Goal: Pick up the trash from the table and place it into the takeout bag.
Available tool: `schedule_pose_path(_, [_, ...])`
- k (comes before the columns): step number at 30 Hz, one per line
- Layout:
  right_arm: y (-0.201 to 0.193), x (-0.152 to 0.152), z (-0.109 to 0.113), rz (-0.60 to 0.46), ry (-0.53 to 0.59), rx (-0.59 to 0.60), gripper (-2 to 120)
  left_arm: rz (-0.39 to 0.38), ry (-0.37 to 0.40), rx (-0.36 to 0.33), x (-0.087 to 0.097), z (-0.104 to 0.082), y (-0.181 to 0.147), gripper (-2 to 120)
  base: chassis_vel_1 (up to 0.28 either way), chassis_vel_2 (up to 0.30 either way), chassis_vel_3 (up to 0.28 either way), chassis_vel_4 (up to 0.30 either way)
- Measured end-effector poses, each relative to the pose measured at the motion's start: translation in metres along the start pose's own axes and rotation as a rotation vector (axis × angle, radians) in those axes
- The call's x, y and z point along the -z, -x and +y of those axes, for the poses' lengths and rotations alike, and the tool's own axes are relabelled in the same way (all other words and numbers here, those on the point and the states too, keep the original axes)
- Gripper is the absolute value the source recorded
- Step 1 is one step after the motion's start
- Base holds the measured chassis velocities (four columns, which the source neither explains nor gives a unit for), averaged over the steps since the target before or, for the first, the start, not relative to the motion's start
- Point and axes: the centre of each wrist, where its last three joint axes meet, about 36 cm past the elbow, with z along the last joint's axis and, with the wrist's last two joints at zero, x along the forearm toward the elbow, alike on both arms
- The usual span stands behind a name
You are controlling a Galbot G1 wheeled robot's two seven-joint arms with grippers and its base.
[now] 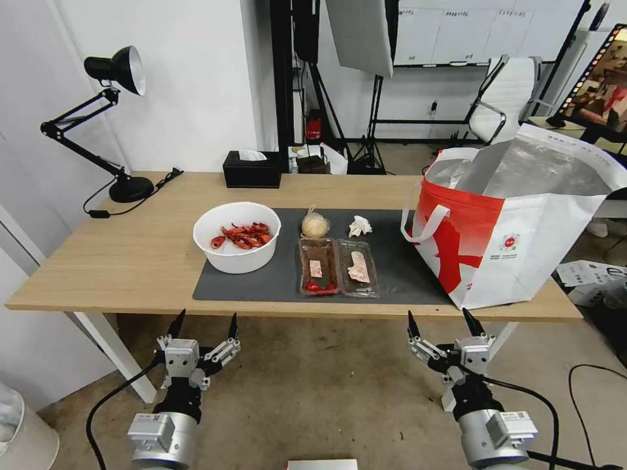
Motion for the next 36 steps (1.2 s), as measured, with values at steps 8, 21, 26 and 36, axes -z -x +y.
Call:
schedule_pose_path(8, [0.0, 0.0, 0.0, 0.0, 0.0, 0.0, 100, 0.0, 0.0, 0.0, 0.0, 0.0, 0.0, 100, 0.0, 0.0, 0.0, 0.0])
schedule_pose_path(21, [0.0, 0.0, 0.0, 0.0, 0.0, 0.0, 100, 0.0, 0.0, 0.0, 0.0, 0.0, 0.0, 100, 0.0, 0.0, 0.0, 0.0])
schedule_pose_path(26, [0.006, 0.005, -0.007, 0.034, 0.009, 0.019, 100, 0.035, -0.023, 0.033, 0.012, 0.004, 0.001, 100, 0.0, 0.0, 0.0, 0.0])
schedule_pose_path(36, [0.033, 0.038, -0.036, 0.194, 0.011, 0.105, 100, 0.124, -0.078, 0.107, 0.052, 0.018, 0.004, 100, 0.0, 0.0, 0.0, 0.0])
